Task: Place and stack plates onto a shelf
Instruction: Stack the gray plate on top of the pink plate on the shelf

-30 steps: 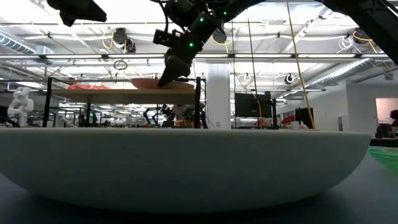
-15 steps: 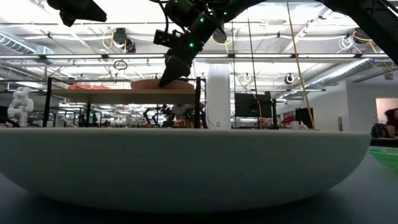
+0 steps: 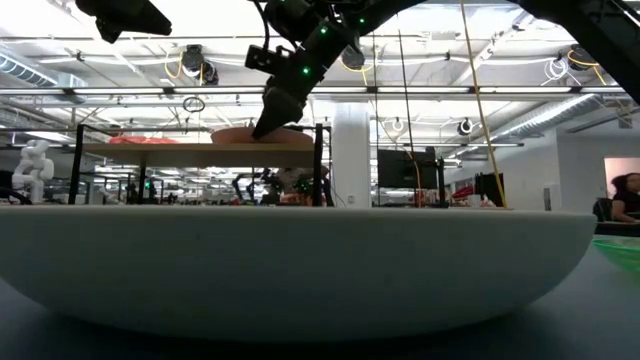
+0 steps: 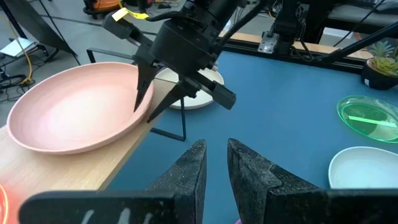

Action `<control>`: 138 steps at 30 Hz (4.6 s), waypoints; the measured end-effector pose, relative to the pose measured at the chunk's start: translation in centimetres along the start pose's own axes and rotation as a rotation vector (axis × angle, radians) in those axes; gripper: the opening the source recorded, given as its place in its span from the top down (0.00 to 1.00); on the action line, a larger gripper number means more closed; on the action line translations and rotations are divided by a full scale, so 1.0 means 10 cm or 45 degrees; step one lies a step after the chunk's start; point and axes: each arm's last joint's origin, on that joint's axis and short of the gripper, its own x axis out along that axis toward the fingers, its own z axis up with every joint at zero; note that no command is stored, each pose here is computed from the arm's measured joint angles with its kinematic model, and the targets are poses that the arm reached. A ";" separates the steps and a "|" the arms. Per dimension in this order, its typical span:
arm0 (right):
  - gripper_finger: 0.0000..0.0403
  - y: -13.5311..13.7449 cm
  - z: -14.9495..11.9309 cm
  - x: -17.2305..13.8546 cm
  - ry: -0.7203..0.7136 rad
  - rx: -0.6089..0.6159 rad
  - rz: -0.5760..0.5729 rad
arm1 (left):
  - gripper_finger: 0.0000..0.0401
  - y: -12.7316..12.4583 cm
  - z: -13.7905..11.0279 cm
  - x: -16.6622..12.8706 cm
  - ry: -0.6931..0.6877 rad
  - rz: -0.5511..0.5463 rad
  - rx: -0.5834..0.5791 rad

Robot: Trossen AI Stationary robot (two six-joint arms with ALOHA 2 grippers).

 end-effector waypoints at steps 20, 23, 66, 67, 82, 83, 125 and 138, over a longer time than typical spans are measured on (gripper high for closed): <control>0.70 0.08 0.28 -1.08 -0.027 0.173 0.021 | 0.82 -0.01 -0.05 0.03 0.015 0.003 0.008; 0.70 0.13 0.28 -1.30 0.004 0.246 0.060 | 0.82 -0.01 -0.05 0.03 0.015 0.003 0.008; 0.71 2.04 -0.81 -2.03 -0.357 0.231 0.592 | 0.82 -0.18 -0.05 0.30 0.081 0.008 0.057; 0.71 2.05 -0.81 -2.04 -0.357 0.225 0.598 | 0.82 -0.19 -0.06 0.32 0.086 0.008 0.052; 0.71 2.49 -0.80 -1.79 -0.281 0.114 0.726 | 0.82 -0.38 -0.16 0.49 0.207 -0.041 0.120; 0.71 2.51 -0.80 -1.77 -0.278 0.115 0.735 | 0.82 -0.39 -0.17 0.49 0.210 -0.047 0.126; 0.68 3.28 -0.67 -1.37 -0.272 -0.329 0.972 | 0.82 -0.73 -0.35 0.60 0.311 -0.126 0.156; 0.81 3.20 -0.75 -1.29 -0.240 -0.586 0.903 | 0.82 -0.73 -0.35 0.60 0.311 -0.127 0.166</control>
